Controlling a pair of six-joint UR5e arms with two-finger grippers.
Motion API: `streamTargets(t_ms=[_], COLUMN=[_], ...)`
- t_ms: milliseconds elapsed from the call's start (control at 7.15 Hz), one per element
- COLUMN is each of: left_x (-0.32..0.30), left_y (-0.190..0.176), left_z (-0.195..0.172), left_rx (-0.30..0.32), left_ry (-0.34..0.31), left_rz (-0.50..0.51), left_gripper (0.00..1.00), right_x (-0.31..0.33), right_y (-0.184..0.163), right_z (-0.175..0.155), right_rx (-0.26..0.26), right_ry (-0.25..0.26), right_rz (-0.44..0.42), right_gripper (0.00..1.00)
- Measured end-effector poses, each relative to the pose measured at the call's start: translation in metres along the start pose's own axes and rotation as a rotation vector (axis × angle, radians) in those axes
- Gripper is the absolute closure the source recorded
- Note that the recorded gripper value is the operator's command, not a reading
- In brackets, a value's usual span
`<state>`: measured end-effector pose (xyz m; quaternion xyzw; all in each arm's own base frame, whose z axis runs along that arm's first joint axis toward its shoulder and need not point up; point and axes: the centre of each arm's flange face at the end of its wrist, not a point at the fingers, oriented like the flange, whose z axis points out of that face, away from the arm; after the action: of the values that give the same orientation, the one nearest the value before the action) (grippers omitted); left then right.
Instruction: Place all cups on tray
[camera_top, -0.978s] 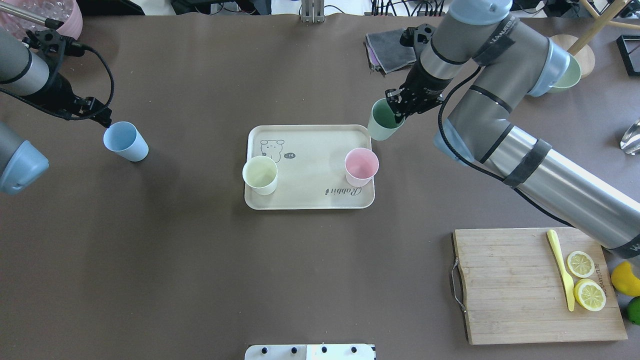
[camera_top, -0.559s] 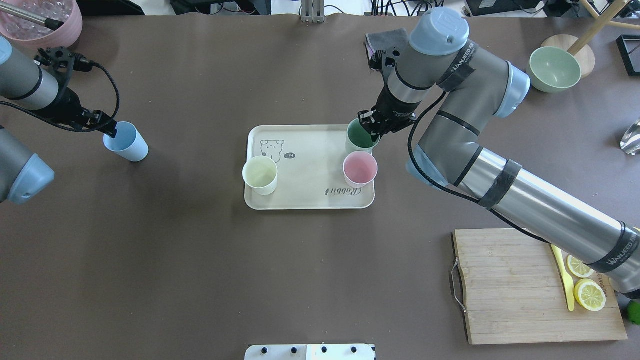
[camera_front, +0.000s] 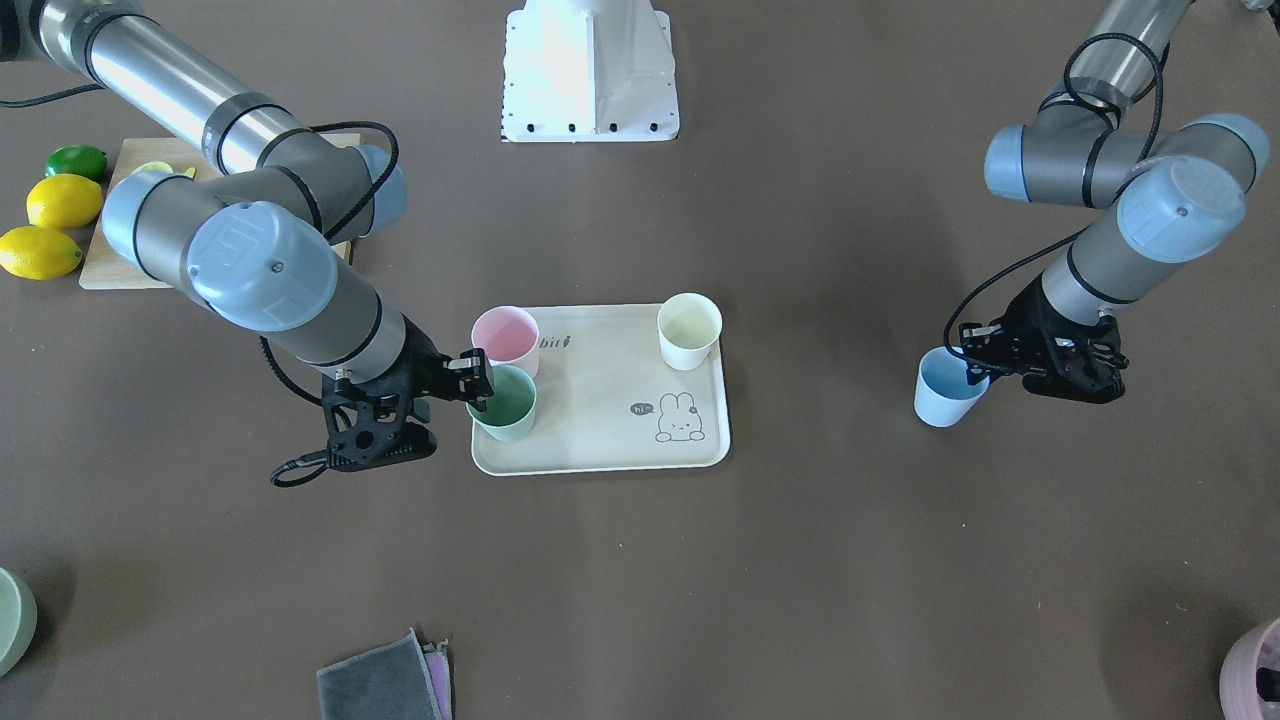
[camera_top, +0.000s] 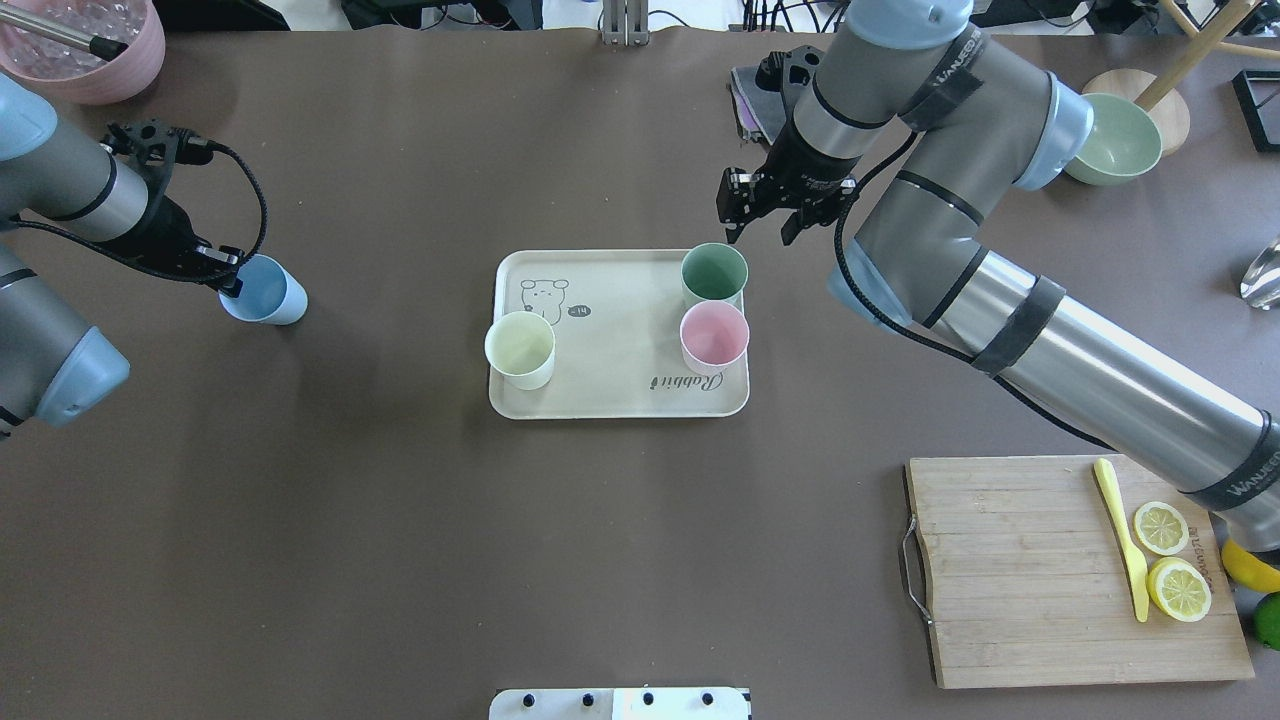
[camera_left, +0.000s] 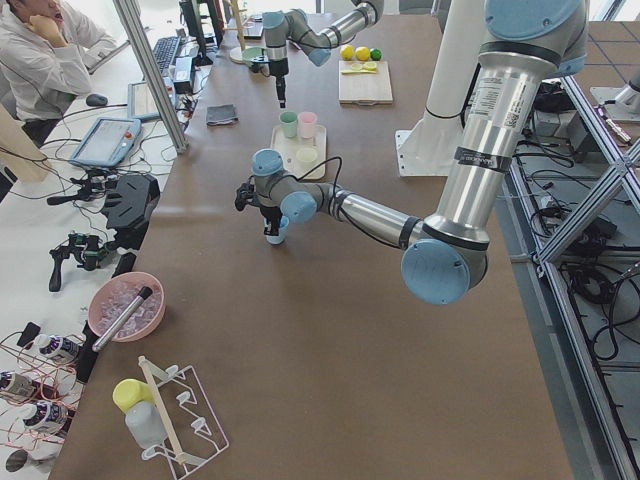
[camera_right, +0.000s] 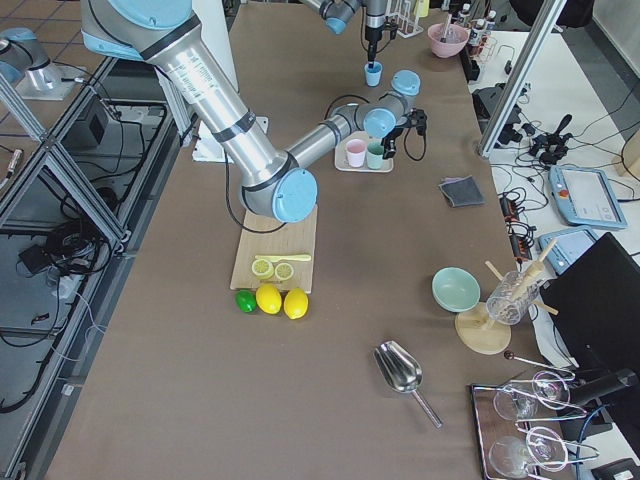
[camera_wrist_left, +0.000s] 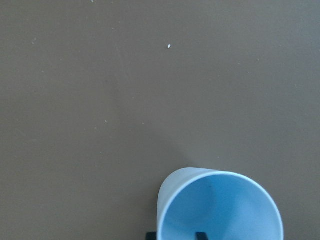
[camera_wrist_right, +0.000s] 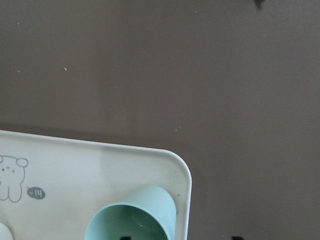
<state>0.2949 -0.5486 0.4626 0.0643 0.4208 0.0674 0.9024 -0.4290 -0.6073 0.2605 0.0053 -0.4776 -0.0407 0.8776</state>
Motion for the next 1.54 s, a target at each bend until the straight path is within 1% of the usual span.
streamTargets(t_ms=[140,280,419,559,699,839,978,1118,1258,1398,1538], left_x=[0.017,0.049,0.092,0.141,0.19,0.234,0.271,0.296,0.307,0.31,0.305], left_y=[-0.003,-0.015,-0.034,-0.049,-0.06,-0.07,-0.078,-0.081,-0.081,-0.083,-0.089], left_z=[-0.009,-0.029,-0.051,-0.06,-0.052,-0.035,-0.015,0.0,0.009,0.012,0.006], left_rx=[-0.009,-0.027,-0.043,-0.052,-0.051,-0.043,-0.039,-0.042,-0.039,-0.027,-0.011], left_ry=[0.027,0.05,0.057,0.053,0.037,0.018,0.013,0.014,0.009,-0.002,-0.005], left_rz=[0.003,-0.007,-0.031,-0.061,-0.075,-0.079,-0.082,-0.082,-0.08,-0.076,-0.075], left_gripper=[1.0,1.0,1.0,1.0,1.0,1.0,1.0,0.16,0.02,0.02,0.02], right_x=[0.017,0.038,0.067,0.103,0.139,0.171,0.194,0.209,0.215,0.218,0.221], right_y=[-0.011,-0.018,-0.024,-0.027,-0.028,-0.026,-0.023,-0.021,-0.02,-0.02,-0.02], right_z=[-0.017,-0.028,-0.037,-0.043,-0.046,-0.045,-0.044,-0.042,-0.041,-0.04,-0.043], right_rx=[0.004,0.007,0.011,0.016,0.019,0.019,0.017,0.013,0.006,-0.001,-0.001], right_ry=[-0.012,-0.015,-0.008,0.011,0.035,0.062,0.082,0.096,0.105,0.11,0.112], right_rz=[0.015,0.021,0.018,0.003,-0.011,-0.021,-0.024,-0.02,-0.011,-0.003,0.004], right_gripper=[0.0,0.0,0.0,0.0,0.0,0.0,0.0,0.0,0.0,0.0,0.0])
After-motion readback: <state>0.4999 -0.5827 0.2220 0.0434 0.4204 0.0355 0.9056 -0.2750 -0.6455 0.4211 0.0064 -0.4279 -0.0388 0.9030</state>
